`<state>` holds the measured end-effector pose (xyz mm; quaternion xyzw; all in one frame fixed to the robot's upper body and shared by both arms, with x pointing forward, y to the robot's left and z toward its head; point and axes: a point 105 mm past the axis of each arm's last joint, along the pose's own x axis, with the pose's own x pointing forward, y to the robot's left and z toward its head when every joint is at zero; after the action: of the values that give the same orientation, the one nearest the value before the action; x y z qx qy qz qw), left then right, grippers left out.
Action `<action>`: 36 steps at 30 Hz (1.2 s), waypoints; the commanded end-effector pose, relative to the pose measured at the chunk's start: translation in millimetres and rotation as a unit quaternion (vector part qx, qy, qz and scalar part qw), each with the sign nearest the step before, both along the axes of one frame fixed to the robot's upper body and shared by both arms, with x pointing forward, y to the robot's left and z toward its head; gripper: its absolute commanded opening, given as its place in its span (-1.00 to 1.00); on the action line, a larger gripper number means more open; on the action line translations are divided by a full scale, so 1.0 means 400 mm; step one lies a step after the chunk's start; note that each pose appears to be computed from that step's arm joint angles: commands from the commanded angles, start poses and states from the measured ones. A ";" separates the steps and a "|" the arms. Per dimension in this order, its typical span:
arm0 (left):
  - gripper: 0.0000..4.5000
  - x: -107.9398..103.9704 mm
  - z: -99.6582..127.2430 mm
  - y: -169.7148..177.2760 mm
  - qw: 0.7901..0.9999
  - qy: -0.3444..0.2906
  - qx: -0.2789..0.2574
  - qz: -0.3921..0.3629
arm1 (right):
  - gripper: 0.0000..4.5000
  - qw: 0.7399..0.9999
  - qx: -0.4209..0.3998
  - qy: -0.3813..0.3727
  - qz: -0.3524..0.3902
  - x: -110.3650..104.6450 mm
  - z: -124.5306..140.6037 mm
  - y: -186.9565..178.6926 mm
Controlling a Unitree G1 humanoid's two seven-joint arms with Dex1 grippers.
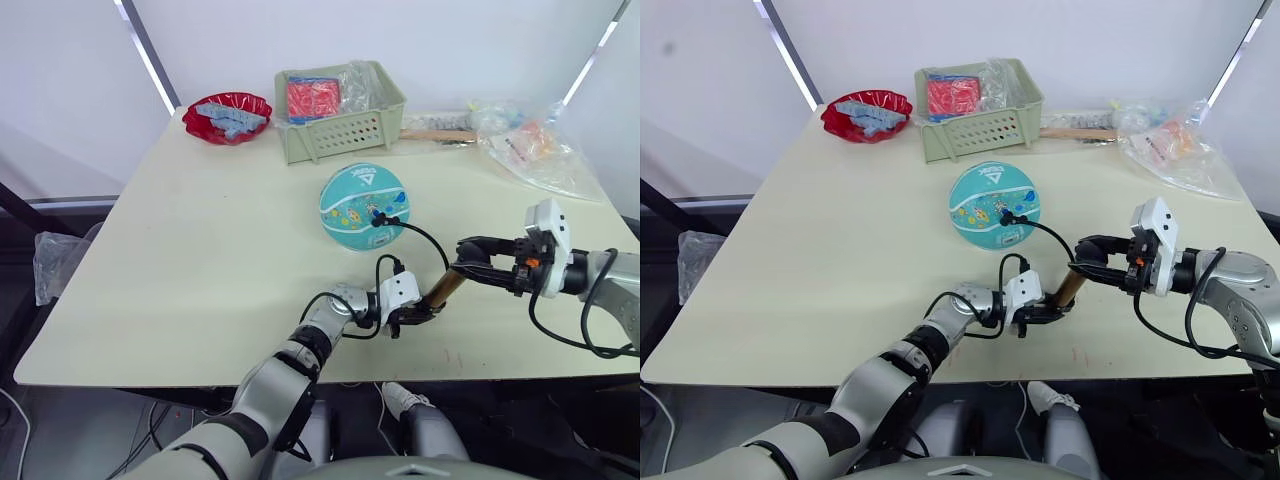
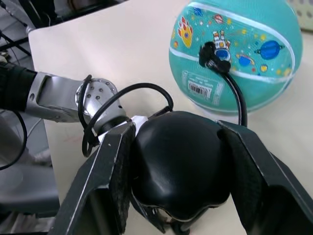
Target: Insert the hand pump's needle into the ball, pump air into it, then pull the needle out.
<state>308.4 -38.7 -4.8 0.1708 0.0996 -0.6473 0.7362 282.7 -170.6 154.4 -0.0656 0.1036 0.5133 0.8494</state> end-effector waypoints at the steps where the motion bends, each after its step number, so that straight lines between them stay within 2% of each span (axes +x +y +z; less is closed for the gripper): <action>1: -0.50 -0.042 -0.101 0.061 0.996 0.068 0.065 0.009 | -0.08 0.999 -0.024 0.007 -0.032 0.010 -0.014 -0.036; 4: -0.50 -0.045 -0.104 0.063 0.995 0.068 0.067 0.007 | -0.08 1.000 -0.007 -0.008 -0.029 0.013 0.033 -0.040; 11: -0.50 -0.052 -0.116 0.076 0.995 0.072 0.074 0.005 | -0.08 0.998 0.011 -0.053 -0.027 0.004 0.201 -0.086; 19: -0.50 -0.054 -0.118 0.076 0.995 0.071 0.076 0.003 | -0.08 0.995 0.027 -0.087 -0.033 -0.010 0.326 -0.114; 25: -0.50 -0.054 -0.118 0.076 0.994 0.069 0.079 0.000 | -0.08 0.992 0.036 -0.111 -0.037 -0.018 0.393 -0.122; 28: -0.50 -0.055 -0.118 0.075 0.994 0.069 0.079 -0.003 | -0.08 0.992 0.042 -0.109 -0.041 -0.011 0.394 -0.120; 32: -0.50 -0.057 -0.116 0.071 0.995 0.068 0.079 -0.006 | -0.08 0.998 0.014 -0.063 -0.024 -0.008 0.307 -0.097; 36: -0.50 -0.057 -0.116 0.071 0.995 0.068 0.079 -0.006 | -0.08 0.999 -0.003 -0.039 -0.023 0.003 0.251 -0.087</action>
<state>307.2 -39.5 -3.4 0.1698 0.0950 -0.6523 0.7326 276.7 -197.8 263.1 -0.0589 0.0600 0.5243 0.8474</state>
